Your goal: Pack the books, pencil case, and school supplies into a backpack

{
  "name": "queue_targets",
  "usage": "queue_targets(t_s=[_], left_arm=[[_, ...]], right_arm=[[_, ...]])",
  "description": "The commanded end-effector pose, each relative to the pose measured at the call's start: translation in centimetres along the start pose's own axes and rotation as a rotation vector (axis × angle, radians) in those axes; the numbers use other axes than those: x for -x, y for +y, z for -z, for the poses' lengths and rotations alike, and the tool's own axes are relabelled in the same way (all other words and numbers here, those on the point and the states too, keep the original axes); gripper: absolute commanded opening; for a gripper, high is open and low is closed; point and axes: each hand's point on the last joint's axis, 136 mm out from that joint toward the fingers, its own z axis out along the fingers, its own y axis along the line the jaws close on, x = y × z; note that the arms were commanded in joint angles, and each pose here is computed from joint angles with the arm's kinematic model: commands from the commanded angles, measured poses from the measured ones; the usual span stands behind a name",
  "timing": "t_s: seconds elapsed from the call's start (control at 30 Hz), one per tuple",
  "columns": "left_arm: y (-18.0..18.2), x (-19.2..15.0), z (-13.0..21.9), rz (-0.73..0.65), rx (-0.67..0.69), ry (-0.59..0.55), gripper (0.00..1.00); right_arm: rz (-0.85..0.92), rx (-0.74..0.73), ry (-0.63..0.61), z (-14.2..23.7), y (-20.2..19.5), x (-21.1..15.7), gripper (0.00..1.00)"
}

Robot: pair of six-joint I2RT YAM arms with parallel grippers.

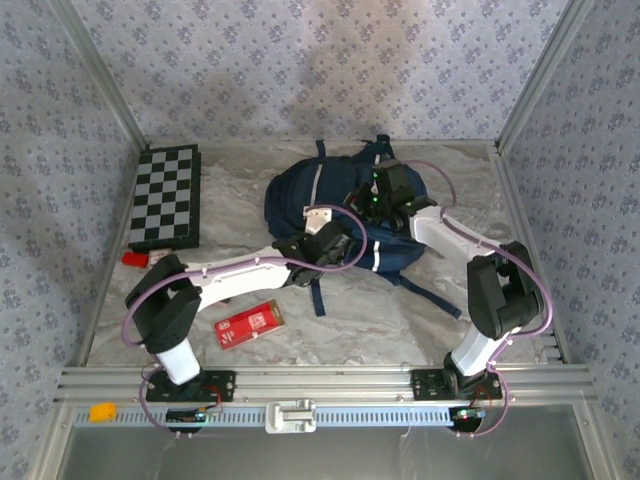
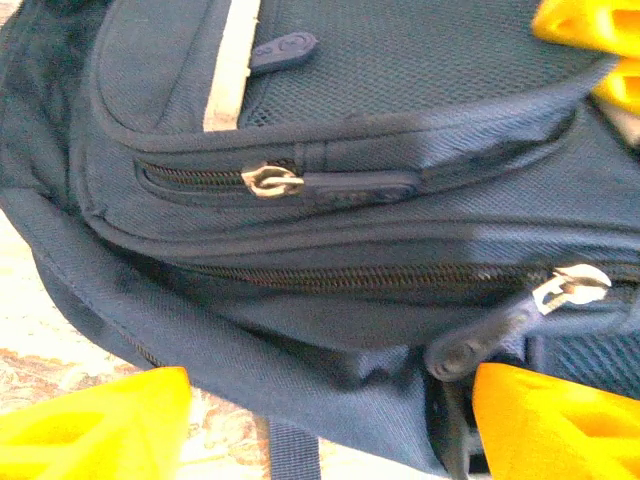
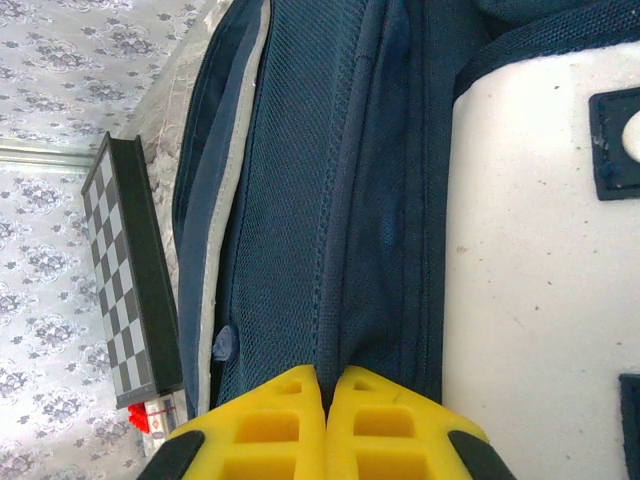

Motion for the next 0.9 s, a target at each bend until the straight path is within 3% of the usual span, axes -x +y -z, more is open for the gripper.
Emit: queue_targets(t_s=[0.0,0.23,0.4,0.5,0.73,0.87], left_arm=[[-1.3,0.6,1.4,-0.077,-0.104,0.030,0.71],[-3.4,0.4,1.4,-0.191,-0.231,0.069,0.68],[-2.1,1.4,0.4,-0.208,-0.183,0.085,0.68],[-2.5,1.7,0.2,-0.244,-0.247,0.096,0.68],[-3.8,2.1,0.6,-0.319,-0.363,0.138,0.62],[-4.1,1.8,-0.2,-0.350,-0.364,0.177,0.58]], right_arm=[[0.042,0.148,-0.053,1.1,5.1,2.1,0.00],[0.042,0.144,-0.055,1.3,5.1,2.3,0.00],[0.040,0.151,-0.033,0.8,5.2,1.9,0.00],[0.039,0.148,-0.029,0.7,5.1,1.8,0.00],[0.036,0.143,-0.024,0.4,5.0,1.9,0.00],[0.032,0.149,-0.019,0.2,5.1,2.0,0.00]])
